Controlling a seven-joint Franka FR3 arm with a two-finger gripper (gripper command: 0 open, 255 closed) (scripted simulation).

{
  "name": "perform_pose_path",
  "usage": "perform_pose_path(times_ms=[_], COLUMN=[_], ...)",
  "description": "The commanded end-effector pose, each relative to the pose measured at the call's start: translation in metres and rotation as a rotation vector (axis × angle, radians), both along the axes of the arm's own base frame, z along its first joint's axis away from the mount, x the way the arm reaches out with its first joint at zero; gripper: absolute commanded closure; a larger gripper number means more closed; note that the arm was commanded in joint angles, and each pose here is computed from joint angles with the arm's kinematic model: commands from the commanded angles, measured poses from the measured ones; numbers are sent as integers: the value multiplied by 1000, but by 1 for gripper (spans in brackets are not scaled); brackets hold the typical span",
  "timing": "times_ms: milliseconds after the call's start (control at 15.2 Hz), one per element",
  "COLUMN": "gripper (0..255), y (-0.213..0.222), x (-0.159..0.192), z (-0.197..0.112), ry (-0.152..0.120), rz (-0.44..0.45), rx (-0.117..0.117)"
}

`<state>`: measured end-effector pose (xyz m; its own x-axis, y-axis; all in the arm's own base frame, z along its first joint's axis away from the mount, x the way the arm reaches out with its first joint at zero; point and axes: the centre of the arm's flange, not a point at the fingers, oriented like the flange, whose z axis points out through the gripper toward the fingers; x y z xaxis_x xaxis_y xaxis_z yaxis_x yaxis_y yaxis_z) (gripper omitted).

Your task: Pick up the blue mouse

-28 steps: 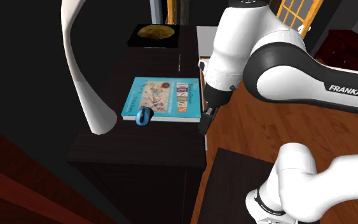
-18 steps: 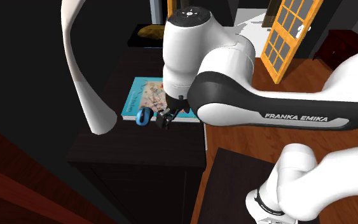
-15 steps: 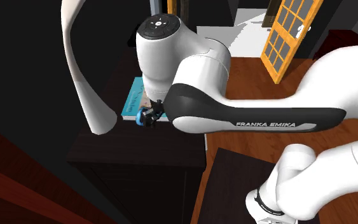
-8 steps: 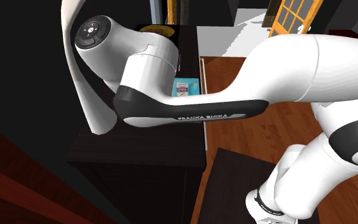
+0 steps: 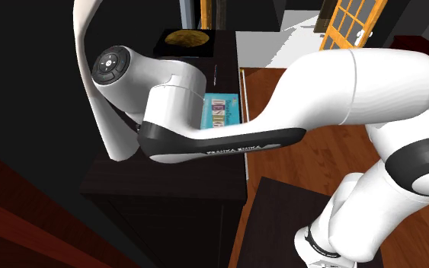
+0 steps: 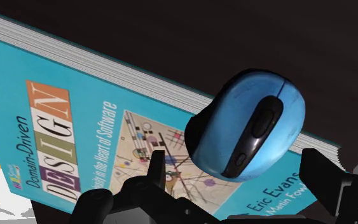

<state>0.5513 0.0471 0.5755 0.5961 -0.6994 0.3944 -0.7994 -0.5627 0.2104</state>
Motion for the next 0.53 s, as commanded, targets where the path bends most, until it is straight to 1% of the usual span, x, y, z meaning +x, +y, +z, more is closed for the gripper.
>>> perform_pose_path(times_ms=[0, 66, 462], gripper=[0, 255, 255], y=[0, 0, 0], x=[0, 0, 0], z=[-4, -4, -4], ry=[-1, -1, -1], rz=[0, 0, 0], rx=[0, 0, 0])
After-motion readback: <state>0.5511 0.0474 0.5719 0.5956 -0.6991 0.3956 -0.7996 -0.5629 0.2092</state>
